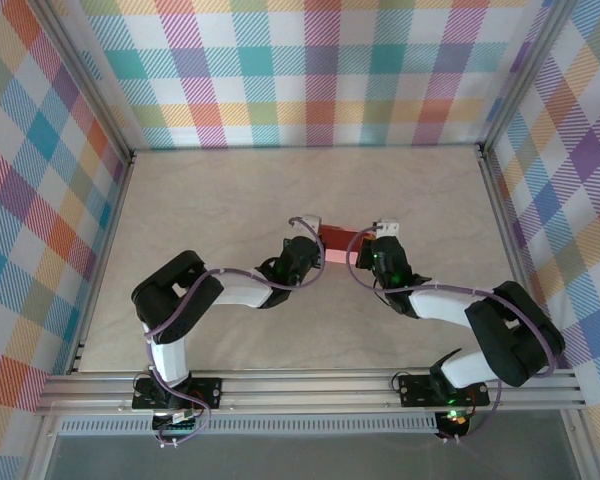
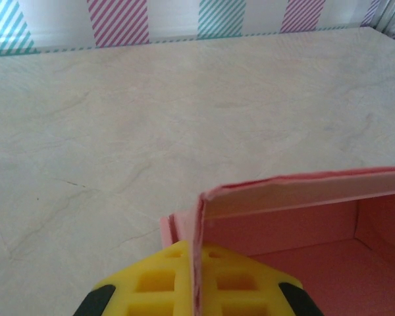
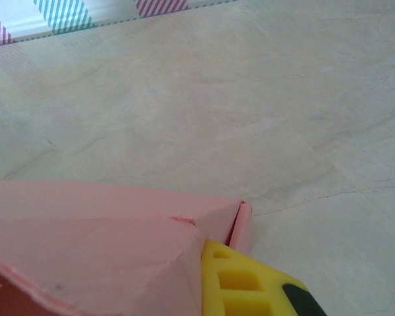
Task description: Fold the paper box
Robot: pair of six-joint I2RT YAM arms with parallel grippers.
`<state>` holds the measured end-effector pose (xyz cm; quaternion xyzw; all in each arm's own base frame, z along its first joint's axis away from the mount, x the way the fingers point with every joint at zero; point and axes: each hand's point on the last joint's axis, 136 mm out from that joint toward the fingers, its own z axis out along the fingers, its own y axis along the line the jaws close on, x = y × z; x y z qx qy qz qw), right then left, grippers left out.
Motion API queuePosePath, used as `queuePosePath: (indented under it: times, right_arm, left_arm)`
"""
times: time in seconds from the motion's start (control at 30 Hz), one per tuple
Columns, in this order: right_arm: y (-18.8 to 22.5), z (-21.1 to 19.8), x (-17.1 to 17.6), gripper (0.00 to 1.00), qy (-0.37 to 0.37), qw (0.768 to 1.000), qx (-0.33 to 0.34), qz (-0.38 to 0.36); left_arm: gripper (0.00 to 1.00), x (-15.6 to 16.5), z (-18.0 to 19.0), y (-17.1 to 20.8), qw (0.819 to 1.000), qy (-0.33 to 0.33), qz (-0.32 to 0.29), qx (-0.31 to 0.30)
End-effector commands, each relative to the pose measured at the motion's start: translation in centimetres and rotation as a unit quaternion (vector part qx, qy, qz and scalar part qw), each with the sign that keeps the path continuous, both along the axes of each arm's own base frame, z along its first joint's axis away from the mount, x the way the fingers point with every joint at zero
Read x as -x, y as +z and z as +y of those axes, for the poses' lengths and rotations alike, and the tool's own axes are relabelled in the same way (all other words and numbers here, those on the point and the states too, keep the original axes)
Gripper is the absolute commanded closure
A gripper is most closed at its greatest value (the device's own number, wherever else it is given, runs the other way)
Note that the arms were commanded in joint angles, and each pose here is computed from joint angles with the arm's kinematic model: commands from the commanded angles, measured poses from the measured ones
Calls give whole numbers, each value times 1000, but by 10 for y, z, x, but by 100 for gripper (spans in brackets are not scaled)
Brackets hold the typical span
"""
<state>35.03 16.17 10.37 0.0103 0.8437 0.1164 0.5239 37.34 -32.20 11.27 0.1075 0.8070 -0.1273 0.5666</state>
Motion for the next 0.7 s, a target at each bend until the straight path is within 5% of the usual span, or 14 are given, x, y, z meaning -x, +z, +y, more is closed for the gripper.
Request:
queuePosePath:
  times: [0.0, 0.5, 0.67]
  right_arm:
    - [26, 28, 7, 100, 54, 996, -48, -45]
    - [32, 24, 18, 69, 66, 995, -48, -60]
    - [32, 22, 25, 50, 74, 994, -48, -62]
  left_arm:
    - [100, 22, -15, -24, 999, -40, 10, -22]
    - [100, 22, -9, -34, 998, -21, 10, -61]
    - [100, 21, -9, -33, 998, -18, 9, -64]
